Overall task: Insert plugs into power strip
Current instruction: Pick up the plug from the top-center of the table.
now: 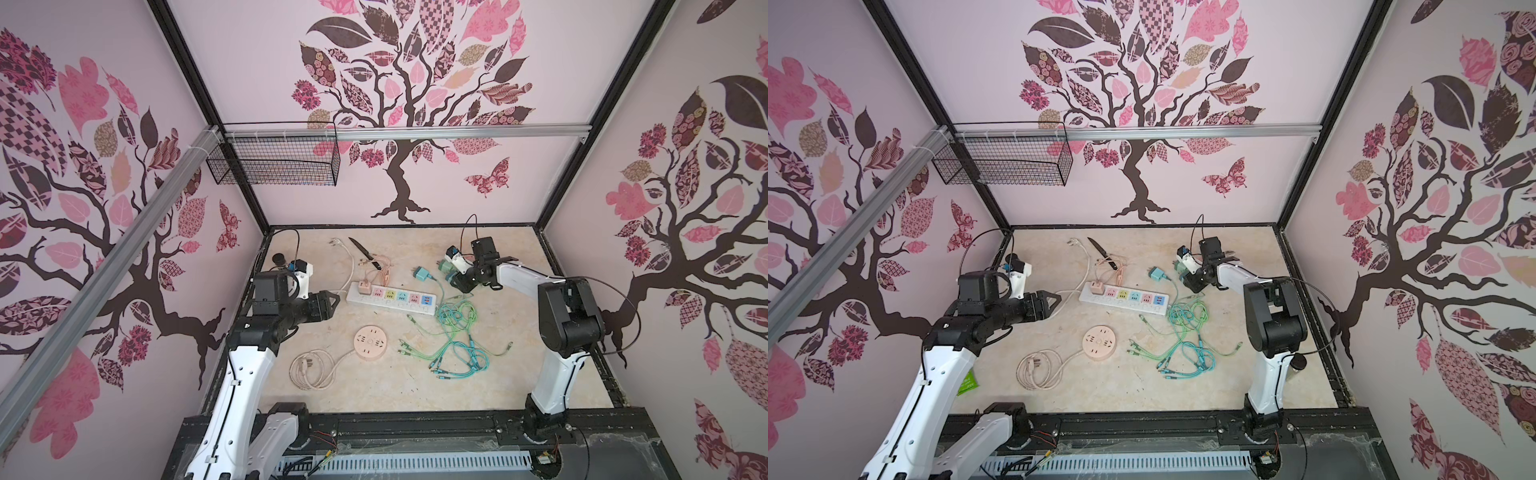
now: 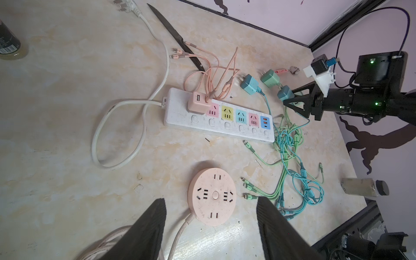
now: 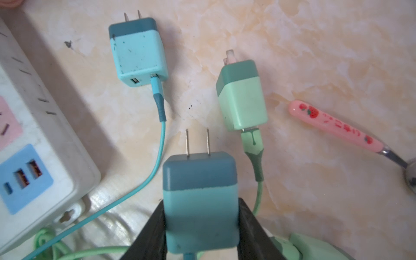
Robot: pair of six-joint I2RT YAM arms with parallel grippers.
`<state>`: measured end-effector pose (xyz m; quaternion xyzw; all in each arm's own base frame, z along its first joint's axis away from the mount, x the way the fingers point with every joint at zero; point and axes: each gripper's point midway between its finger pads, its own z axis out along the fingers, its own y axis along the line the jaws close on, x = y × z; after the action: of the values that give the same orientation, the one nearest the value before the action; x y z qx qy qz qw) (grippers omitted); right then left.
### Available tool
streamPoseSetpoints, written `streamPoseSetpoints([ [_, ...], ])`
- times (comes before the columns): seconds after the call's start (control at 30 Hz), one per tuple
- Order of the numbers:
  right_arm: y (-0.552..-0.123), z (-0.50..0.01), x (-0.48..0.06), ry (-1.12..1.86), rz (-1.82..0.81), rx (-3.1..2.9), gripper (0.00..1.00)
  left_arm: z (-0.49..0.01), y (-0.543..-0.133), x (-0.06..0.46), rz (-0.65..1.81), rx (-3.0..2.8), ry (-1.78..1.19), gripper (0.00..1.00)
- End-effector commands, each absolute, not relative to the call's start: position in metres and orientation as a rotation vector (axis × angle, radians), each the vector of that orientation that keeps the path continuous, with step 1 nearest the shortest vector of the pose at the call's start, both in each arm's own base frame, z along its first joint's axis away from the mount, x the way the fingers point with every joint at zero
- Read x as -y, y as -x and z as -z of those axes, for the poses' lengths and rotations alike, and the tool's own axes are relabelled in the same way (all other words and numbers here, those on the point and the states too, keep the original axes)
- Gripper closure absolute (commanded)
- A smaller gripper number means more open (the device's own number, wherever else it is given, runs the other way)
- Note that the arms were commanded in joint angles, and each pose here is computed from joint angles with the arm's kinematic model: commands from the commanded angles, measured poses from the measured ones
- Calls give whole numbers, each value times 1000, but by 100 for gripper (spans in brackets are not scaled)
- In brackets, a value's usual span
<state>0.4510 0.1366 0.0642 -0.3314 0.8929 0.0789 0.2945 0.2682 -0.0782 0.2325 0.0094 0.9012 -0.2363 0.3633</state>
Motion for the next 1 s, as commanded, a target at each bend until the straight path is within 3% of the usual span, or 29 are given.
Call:
streamPoseSetpoints([
  [0.0,-450,-91,-142,804,-251,-2338,68,-262,-273,82,635,-2242,-44,32],
  [0.97,-395,-223,-157,502,-445,-1922,79,-274,-288,145,915,-2225,-180,32],
])
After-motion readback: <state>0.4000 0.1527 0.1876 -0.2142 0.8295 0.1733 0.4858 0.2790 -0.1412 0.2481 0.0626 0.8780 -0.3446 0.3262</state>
